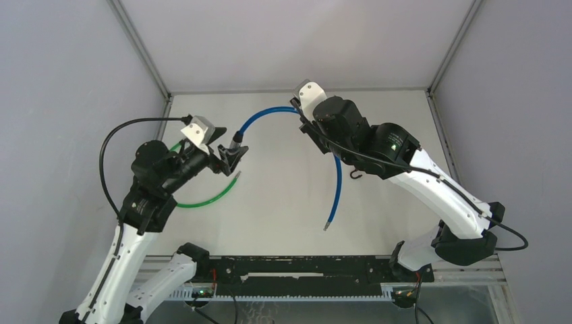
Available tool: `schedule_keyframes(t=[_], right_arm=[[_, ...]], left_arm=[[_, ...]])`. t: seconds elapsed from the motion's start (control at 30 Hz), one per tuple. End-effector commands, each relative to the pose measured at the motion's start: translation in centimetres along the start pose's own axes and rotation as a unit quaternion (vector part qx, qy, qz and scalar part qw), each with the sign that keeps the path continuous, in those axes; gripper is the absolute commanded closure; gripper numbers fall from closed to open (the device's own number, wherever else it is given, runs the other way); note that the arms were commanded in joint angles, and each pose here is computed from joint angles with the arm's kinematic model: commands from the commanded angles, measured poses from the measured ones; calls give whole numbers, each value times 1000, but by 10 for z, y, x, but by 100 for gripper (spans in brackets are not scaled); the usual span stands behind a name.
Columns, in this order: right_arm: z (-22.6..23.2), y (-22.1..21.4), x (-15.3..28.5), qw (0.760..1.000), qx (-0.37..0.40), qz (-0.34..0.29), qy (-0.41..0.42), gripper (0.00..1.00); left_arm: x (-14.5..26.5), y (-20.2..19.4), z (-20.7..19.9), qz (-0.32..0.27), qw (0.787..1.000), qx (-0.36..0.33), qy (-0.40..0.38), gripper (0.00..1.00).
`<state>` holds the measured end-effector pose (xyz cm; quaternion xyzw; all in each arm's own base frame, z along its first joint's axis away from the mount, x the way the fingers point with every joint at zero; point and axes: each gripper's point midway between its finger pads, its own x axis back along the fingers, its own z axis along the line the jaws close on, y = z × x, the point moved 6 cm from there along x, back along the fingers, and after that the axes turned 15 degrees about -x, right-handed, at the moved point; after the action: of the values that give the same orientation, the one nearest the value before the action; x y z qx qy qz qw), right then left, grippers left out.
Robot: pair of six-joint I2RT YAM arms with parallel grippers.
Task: Lock with the key
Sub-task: Lock the lock.
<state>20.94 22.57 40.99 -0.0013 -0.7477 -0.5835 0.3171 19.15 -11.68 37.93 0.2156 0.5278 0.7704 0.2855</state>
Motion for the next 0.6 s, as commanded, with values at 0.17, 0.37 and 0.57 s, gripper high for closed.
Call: schedule_keyframes(t=[0.17, 0.37, 0.57], right_arm=[[2, 19, 14, 998, -39, -51, 19, 100], [3, 16, 13, 998, -38, -48, 22, 100], [6, 15, 10, 998, -31, -42, 27, 100]], left_arm=[[-21, 21, 15, -10, 1000, -2, 4, 22], [-28, 29, 18, -20, 1000, 4, 0, 24], [-27, 40, 14, -47, 999, 19, -18, 28]])
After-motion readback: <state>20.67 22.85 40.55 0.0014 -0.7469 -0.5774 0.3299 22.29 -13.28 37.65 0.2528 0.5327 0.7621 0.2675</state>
